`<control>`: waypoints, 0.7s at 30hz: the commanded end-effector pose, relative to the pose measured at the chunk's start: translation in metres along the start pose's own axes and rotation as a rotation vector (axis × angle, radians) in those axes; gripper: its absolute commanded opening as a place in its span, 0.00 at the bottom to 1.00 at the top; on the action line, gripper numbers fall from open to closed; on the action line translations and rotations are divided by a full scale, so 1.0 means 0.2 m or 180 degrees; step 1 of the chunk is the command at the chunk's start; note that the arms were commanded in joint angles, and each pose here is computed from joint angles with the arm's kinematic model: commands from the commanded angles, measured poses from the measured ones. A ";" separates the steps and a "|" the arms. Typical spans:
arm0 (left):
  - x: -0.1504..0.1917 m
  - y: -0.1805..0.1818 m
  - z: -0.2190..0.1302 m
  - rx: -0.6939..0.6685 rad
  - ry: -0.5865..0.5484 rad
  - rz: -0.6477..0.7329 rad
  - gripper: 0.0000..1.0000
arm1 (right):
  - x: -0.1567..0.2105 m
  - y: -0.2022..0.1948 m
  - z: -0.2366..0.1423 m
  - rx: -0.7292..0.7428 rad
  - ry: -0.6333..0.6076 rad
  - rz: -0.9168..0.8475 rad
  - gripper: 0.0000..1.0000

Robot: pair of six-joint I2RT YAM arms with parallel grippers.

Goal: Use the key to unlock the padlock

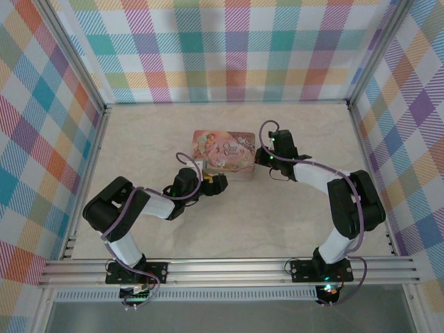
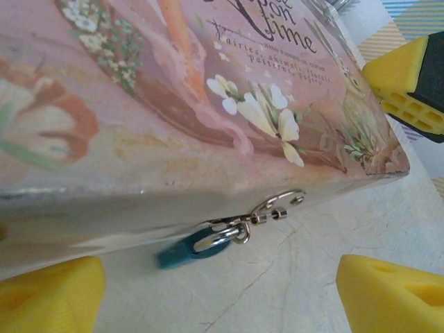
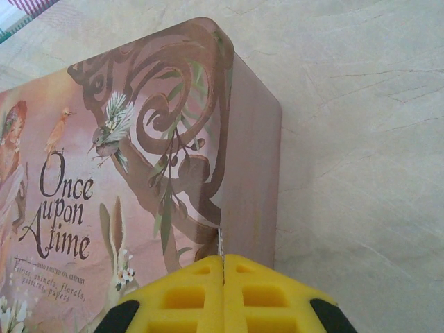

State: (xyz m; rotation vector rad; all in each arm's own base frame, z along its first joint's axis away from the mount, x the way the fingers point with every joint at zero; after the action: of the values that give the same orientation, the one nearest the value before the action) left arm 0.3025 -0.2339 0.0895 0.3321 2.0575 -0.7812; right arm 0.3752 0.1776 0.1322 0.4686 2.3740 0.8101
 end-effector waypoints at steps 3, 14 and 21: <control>-0.07 -0.07 0.08 0.0148 -0.0162 0.0172 0.87 | 0.04 0.06 0.02 -0.0141 0.0061 -0.0019 0.00; -0.10 -0.17 0.15 0.0385 -0.0208 0.0265 0.84 | 0.12 0.10 0.04 -0.0179 0.0125 -0.0046 0.00; -0.11 -0.18 0.13 0.0487 -0.0274 0.0327 0.77 | 0.13 0.08 0.04 -0.0154 0.0125 -0.0040 0.00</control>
State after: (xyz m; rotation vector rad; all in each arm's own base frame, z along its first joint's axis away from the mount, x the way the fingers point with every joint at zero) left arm 0.3122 -0.2640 0.0864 0.4142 2.0284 -0.8070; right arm 0.3688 0.1941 0.1284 0.4525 2.3738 0.8242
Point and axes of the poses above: each hand's point on the last joint's axis, 136 mm out from that joint toward the fingers, its own z axis out along the fingers, its own y axis along the line the jaws close on, x = y × z, the point moved 5 cm from there along -z, back along the fingers, and after that the axes turned 15 degrees about z, right-handed, at the moved point
